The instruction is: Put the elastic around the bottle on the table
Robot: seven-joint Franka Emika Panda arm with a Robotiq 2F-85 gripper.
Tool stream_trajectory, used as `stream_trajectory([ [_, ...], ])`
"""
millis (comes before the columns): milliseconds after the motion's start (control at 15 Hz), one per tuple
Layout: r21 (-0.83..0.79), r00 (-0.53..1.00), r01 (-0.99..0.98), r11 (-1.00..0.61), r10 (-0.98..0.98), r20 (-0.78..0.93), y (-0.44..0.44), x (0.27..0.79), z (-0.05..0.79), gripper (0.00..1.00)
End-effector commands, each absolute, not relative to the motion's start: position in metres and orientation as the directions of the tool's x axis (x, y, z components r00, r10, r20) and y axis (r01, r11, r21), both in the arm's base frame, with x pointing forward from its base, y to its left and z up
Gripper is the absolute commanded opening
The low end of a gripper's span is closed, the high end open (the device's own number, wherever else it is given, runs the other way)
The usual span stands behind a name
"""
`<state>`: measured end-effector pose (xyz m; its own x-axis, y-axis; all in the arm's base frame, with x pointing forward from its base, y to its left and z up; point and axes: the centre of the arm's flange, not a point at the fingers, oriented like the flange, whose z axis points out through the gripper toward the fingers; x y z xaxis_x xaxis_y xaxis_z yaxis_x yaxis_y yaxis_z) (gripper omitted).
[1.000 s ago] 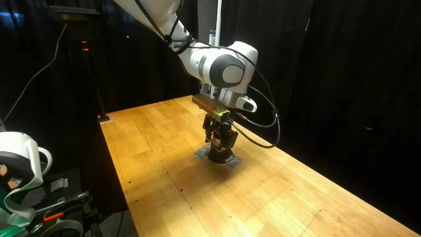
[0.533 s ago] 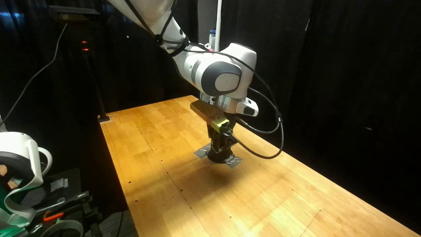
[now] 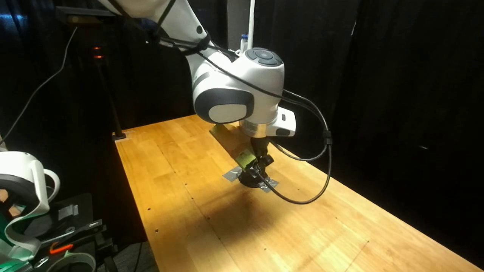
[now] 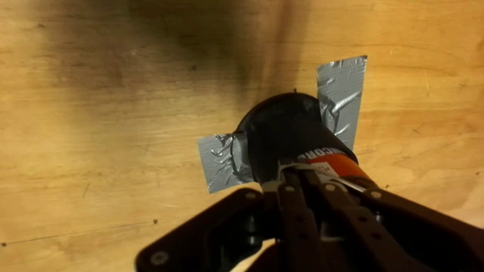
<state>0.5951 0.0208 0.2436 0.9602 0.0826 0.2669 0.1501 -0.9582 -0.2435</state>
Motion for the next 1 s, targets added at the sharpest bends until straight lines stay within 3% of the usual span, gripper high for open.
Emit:
stream_trajectory([
  [0, -0.301, 0.905, 0.247, -0.921, 0.109, 0.411, 0.007, 0.552, 0.253, 0.07],
  [800, -0.378, 0.789, 0.415, -0.828, 0.120, 0.603, -0.029, 0.519, 0.248, 0.07],
  [867, -0.388, 0.806, 0.417, -0.822, 0.136, 0.577, -0.032, 0.517, 0.248, 0.09],
  [933, -0.399, 0.824, 0.408, -0.821, 0.144, 0.548, -0.034, 0.516, 0.248, 0.33],
])
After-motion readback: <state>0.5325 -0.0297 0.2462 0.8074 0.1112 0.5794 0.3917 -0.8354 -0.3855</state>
